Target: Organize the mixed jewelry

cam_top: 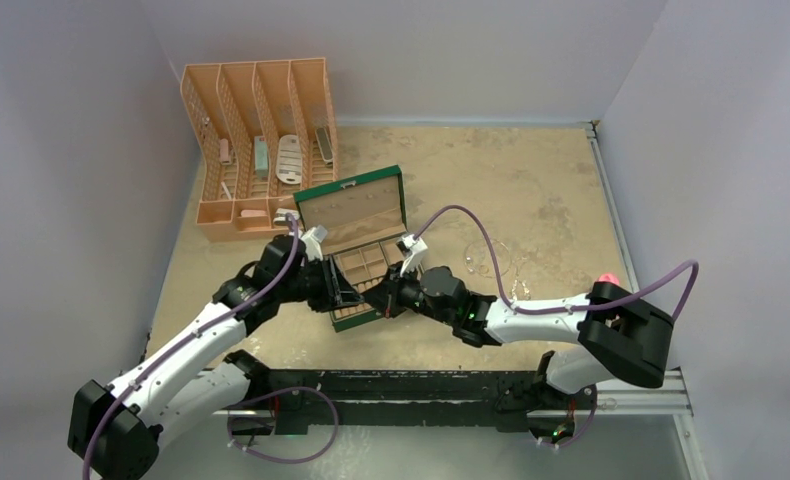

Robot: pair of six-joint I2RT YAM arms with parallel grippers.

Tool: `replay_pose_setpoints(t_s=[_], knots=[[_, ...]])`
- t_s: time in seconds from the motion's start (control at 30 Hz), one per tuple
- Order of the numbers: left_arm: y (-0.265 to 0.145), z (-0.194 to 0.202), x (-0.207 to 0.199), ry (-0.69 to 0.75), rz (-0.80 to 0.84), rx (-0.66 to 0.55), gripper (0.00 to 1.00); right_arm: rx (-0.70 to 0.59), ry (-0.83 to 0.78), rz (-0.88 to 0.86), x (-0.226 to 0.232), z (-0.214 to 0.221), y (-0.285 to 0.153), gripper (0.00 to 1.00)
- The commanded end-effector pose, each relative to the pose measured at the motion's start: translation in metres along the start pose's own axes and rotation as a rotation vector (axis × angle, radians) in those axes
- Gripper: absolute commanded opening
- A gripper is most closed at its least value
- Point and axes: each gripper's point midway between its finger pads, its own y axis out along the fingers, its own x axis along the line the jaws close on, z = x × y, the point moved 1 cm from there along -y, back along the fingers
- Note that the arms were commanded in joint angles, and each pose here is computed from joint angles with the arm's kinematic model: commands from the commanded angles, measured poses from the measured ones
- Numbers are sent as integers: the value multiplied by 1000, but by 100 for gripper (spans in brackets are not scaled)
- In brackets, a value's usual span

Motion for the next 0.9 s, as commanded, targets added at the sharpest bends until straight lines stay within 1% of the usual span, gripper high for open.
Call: replay_pose_setpoints(t_s=[0.0,0.1,0.3,0.53,0.6,0.77,0.87], knots=[[-6,-9,-13,36,52,-46,22,-84,-1,-63,18,-22,-6,0],[-9,-12,-13,44,42,-68,23,-83,-11,-67,19,-22,-7,0],[-16,-17,-11,44,29,-128,23,-94,-22,-91,21,-23,-13,0],[-16,-14,-16,45,65,-113,23,-89,-27,-97,22,-21,-12,0],[-15,-13,-17,43,68,-105,22,-89,-26,-98,21,-21,-12,0],[-15,-12,-18,37,80,-97,15,-93,-24,-99,22,-22,-12,0],[-14,-12,-18,34,80,-96,14,-92,-26,-103,22,-21,-12,0]])
